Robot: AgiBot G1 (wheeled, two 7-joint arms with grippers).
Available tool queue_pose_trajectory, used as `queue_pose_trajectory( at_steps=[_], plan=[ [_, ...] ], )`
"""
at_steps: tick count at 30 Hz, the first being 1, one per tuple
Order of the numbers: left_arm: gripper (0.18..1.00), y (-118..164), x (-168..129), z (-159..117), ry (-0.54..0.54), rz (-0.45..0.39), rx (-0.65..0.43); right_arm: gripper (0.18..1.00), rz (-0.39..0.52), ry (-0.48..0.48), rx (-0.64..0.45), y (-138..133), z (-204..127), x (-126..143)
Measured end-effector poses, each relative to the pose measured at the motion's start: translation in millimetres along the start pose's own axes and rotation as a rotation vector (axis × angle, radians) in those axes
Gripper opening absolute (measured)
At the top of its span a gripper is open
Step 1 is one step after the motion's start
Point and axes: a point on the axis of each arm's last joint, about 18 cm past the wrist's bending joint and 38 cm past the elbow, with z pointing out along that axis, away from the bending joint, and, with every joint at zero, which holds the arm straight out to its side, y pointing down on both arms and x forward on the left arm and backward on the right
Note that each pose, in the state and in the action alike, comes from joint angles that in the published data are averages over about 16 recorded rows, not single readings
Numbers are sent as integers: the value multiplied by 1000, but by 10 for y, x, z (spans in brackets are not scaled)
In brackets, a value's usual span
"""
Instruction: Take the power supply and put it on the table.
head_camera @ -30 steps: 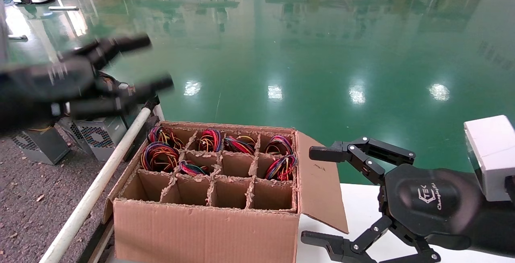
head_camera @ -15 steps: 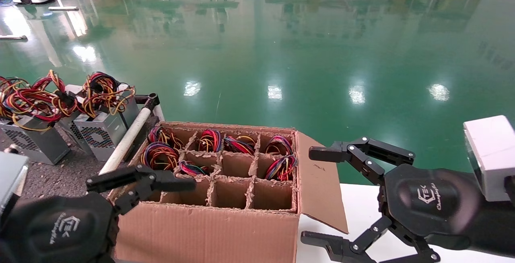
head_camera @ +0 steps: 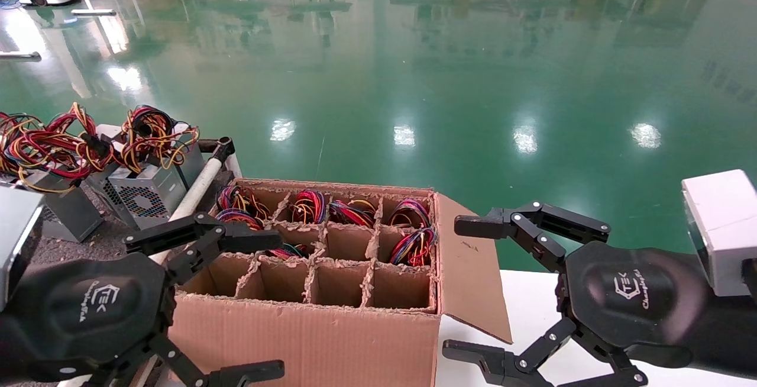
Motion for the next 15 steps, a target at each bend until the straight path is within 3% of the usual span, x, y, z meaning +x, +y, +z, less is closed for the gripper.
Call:
queue_pose_trajectory(
  at_steps=[15],
  plan=[
    [1001,-12,-52,-9,-18,2,4,1000,0,0,0,0,0,0]
  ],
)
